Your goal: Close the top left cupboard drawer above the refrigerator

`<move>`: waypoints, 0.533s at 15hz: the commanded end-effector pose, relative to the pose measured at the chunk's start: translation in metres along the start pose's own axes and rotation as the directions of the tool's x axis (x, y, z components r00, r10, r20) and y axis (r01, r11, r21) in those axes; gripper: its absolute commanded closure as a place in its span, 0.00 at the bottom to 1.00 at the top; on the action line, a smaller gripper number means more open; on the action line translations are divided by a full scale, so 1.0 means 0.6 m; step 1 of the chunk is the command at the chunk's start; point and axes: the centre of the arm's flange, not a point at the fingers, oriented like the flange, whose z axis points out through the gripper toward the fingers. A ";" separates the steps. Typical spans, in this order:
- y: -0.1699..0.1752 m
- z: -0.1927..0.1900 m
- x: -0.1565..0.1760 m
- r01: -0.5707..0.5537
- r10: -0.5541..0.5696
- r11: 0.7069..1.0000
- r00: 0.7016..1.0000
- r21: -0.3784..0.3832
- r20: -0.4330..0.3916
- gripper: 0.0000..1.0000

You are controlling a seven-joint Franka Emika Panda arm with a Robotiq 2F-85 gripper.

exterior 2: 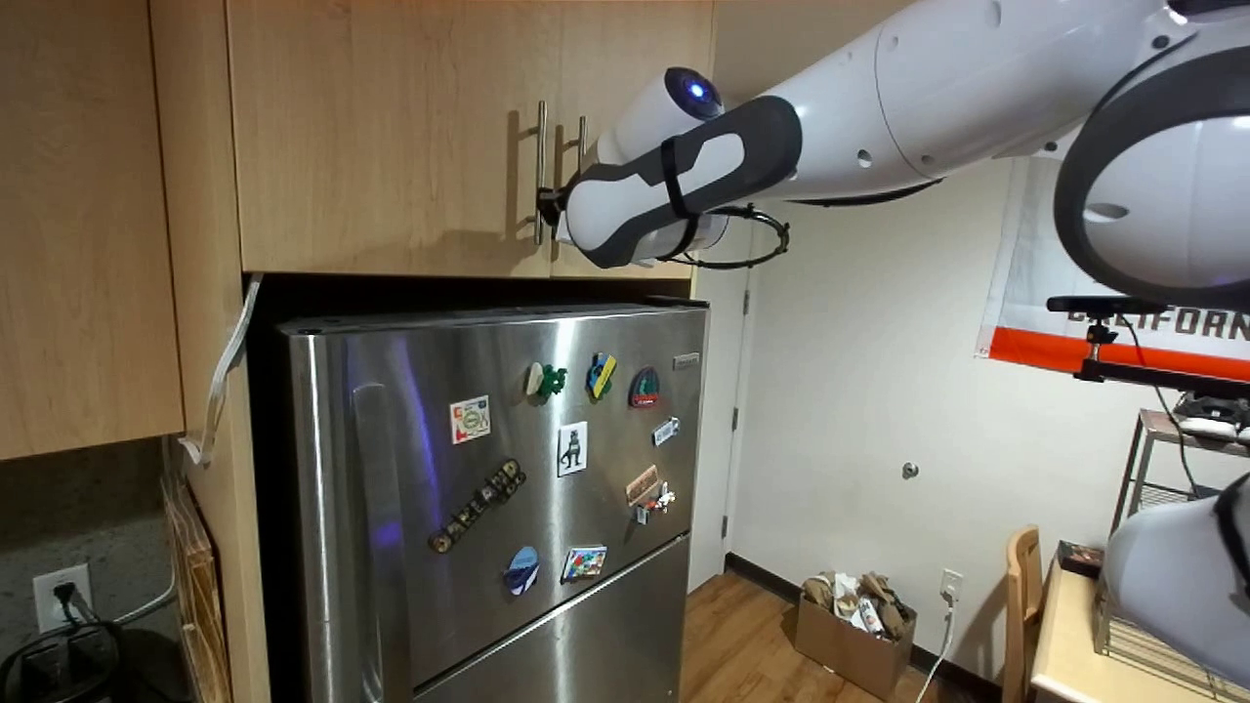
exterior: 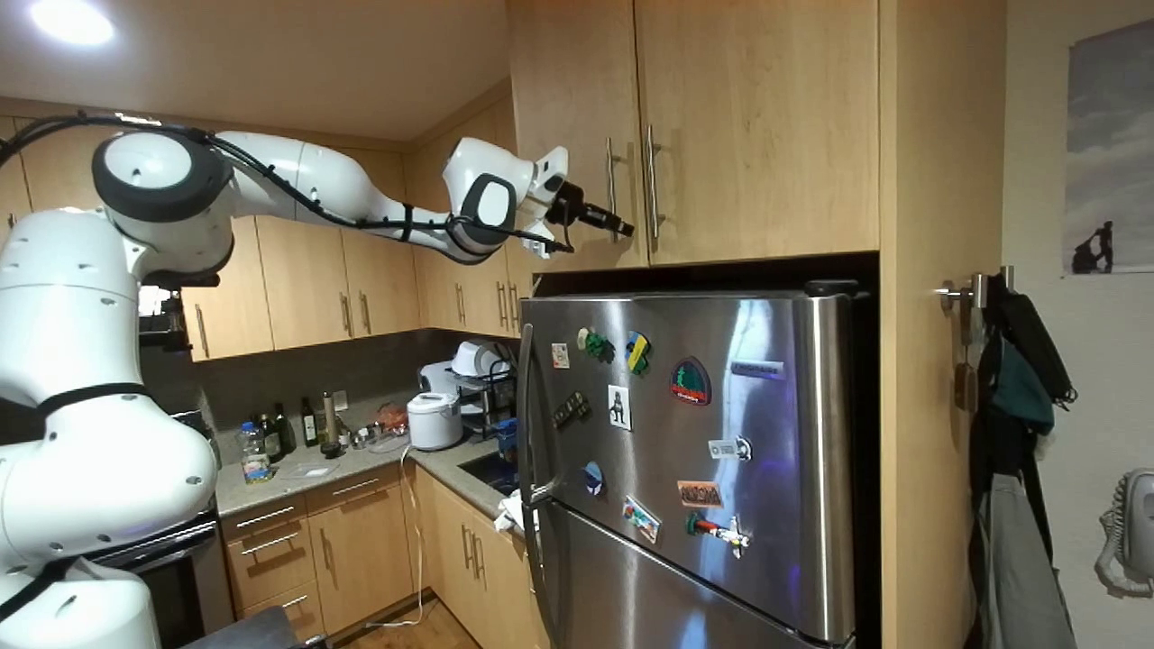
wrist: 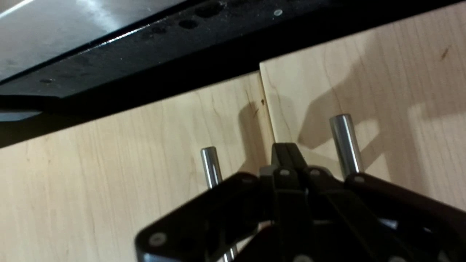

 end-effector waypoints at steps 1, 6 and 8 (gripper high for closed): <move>-0.034 0.038 0.029 -0.076 0.075 0.996 0.996 -0.035 -0.049 1.00; -0.050 0.078 0.037 -0.107 0.104 0.992 0.993 -0.061 -0.047 1.00; -0.049 0.085 0.042 -0.117 0.114 0.991 0.992 -0.071 -0.046 1.00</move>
